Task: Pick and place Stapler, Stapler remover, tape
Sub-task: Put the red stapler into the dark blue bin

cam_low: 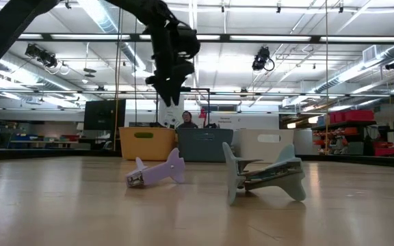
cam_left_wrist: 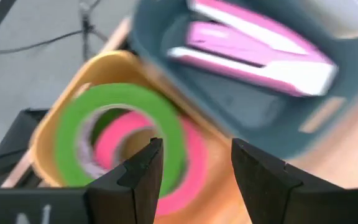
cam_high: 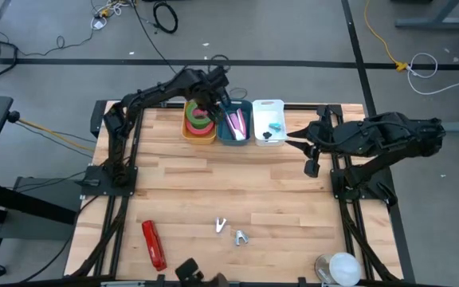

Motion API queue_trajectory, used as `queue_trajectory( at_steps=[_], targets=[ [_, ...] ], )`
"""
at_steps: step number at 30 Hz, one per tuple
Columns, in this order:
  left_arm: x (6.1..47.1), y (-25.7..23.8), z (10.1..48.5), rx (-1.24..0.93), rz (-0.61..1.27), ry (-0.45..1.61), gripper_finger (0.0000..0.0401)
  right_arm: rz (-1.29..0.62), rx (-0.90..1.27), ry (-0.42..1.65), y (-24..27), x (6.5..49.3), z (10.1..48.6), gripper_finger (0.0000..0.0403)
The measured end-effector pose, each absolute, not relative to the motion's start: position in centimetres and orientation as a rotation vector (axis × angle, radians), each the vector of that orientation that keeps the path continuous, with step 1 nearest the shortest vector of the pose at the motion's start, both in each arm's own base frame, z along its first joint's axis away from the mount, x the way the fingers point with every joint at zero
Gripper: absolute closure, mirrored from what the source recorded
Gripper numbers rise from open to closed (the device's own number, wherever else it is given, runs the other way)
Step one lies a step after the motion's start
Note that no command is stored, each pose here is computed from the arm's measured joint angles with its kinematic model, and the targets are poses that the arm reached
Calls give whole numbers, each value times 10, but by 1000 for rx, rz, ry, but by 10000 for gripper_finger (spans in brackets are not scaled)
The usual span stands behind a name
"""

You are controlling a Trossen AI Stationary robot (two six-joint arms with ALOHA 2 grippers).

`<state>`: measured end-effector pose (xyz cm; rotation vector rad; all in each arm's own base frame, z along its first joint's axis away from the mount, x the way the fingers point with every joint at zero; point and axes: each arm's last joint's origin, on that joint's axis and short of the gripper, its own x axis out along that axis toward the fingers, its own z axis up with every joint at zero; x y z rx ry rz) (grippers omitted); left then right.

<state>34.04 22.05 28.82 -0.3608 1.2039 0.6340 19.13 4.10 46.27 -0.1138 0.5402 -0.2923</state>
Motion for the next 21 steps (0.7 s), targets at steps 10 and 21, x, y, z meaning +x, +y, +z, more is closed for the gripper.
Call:
queue_trajectory(
  at_steps=[10, 21],
  targets=[
    [353, 166, 318, -358, 528, 1118, 207, -280, -58, 535, 31, 174, 468, 321],
    [371, 67, 338, -263, 329, 1083, 207, -276, -66, 592, 29, 172, 463, 321]
  ],
)
